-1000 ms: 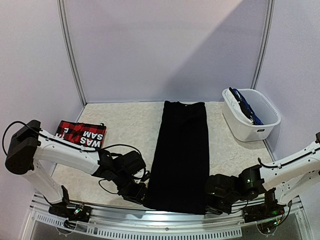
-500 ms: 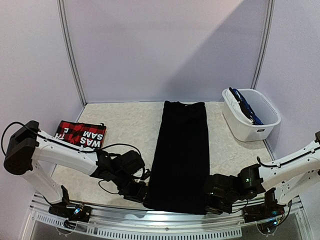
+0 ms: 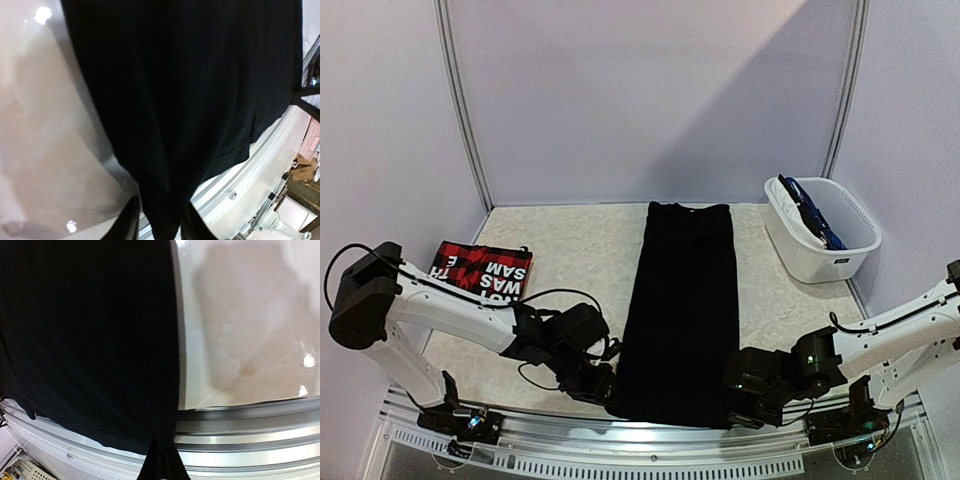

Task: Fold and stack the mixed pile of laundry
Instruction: Pick up the rectangle-folded T-shirt from the center of the board, then fold the rectangle-folded T-shirt at the center of the board.

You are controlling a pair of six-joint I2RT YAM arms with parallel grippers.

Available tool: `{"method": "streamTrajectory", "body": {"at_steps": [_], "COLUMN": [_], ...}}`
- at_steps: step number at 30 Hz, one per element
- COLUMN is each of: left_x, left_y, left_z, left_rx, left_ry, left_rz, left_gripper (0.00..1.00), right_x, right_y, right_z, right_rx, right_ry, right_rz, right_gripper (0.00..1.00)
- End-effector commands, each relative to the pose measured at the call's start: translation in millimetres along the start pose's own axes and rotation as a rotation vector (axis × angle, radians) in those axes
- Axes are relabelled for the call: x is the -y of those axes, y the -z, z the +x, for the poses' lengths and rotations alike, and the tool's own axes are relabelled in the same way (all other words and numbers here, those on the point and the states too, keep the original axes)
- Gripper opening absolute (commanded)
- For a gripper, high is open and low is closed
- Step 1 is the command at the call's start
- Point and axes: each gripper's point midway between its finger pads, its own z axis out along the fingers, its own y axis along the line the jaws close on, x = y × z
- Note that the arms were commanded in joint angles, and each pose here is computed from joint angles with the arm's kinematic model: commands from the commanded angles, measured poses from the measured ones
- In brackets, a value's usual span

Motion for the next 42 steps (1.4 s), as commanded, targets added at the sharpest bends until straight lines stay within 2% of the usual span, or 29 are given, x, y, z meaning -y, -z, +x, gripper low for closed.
{"method": "streamTrajectory", "body": {"at_steps": [1, 5, 6, 15, 24, 42], "left_x": [3.6, 11.1, 13.6, 31.2, 42.7, 50.8], "left_y": [-9.9, -14.8, -14.5, 24.8, 46.2, 79.2], "left_z": [0.9, 1.8, 2.3, 1.9, 3.3, -39.7], "left_rx": [-0.016, -0.037, -0.042, -0.019, -0.047, 0.023], "left_ry": [-0.014, -0.029, -0.033, -0.071, -0.101, -0.058], "left_rz": [0.026, 0.046, 0.049, 0.010, -0.021, -0.040], "left_gripper": [0.20, 0.02, 0.00, 0.00, 0.00, 0.00], "right_x": [5.4, 4.3, 3.8, -13.0, -31.7, -54.7], "right_y": [0.3, 2.9, 4.0, 33.8, 61.8, 95.5], "right_z": [1.5, 0.3, 0.4, -2.6, -8.1, -43.6], "right_rx": [-0.001, 0.005, 0.006, 0.044, 0.097, 0.201], "right_ry": [0.011, 0.010, 0.011, 0.033, 0.046, 0.032], "right_rz": [0.037, 0.032, 0.030, 0.021, 0.003, -0.059], "right_gripper": [0.00, 0.00, 0.00, 0.00, 0.00, 0.00]}}
